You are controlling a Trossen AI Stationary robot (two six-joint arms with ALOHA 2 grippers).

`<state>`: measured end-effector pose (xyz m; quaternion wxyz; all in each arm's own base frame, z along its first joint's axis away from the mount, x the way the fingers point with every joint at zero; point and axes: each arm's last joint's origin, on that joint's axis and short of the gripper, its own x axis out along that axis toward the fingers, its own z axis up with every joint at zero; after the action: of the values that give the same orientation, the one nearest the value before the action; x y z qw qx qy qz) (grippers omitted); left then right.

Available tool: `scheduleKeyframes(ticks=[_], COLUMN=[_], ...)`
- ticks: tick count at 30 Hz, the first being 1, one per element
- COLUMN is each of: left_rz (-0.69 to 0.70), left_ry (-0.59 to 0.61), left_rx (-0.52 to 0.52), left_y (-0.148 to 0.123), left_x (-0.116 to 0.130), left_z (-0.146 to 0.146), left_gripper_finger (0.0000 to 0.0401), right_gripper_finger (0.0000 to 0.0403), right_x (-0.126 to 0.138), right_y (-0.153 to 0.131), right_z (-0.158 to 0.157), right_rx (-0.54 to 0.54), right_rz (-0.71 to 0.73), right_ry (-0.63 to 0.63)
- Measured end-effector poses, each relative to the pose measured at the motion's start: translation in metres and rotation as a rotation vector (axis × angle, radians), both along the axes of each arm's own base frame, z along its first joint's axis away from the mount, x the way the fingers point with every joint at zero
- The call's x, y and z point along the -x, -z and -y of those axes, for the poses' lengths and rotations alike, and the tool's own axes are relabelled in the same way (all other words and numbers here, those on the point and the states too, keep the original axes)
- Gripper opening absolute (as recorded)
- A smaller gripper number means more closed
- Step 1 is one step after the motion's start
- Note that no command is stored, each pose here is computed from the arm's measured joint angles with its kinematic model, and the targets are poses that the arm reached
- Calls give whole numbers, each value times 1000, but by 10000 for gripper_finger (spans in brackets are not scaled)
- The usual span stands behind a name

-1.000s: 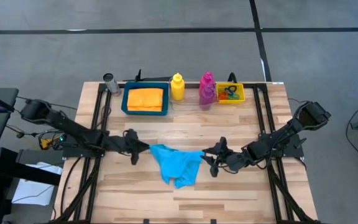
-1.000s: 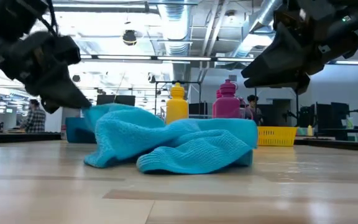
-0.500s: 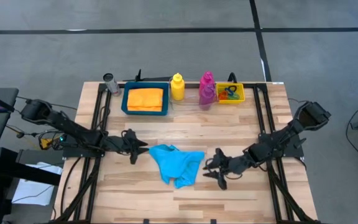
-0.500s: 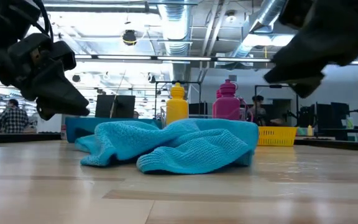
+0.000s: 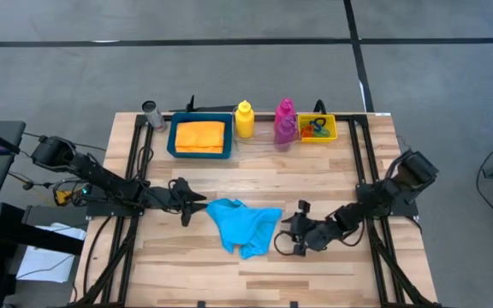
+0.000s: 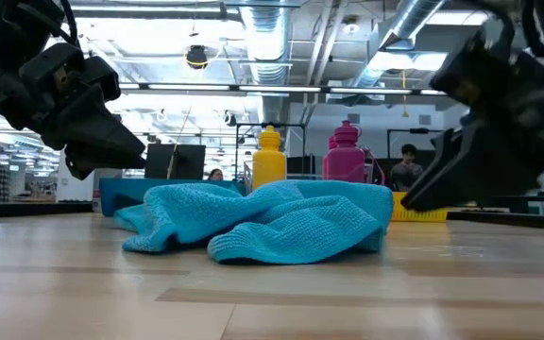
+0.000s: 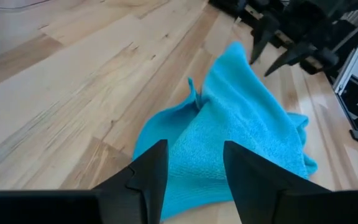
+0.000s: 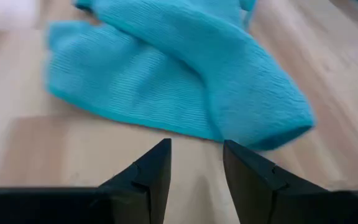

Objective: Pick & Place Sports Items
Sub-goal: Fold the blue towel

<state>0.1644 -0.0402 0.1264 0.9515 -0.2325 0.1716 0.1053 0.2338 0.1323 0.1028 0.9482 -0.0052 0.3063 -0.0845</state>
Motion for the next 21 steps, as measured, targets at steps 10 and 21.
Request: scheduleKeyframes(ticks=[10,21], left_rz=[2,2], left_ry=[-13,-13], left_rx=[-8,-8], left_y=[0,0], left_x=[0,0], left_z=[0,0], left_gripper_finger=[149,149], right_gripper_finger=[138,138], right_x=[-6,-7], right_y=[6,5], right_z=[9,9], right_rx=[33,17], right_rz=[26,56], right_ry=[107,129])
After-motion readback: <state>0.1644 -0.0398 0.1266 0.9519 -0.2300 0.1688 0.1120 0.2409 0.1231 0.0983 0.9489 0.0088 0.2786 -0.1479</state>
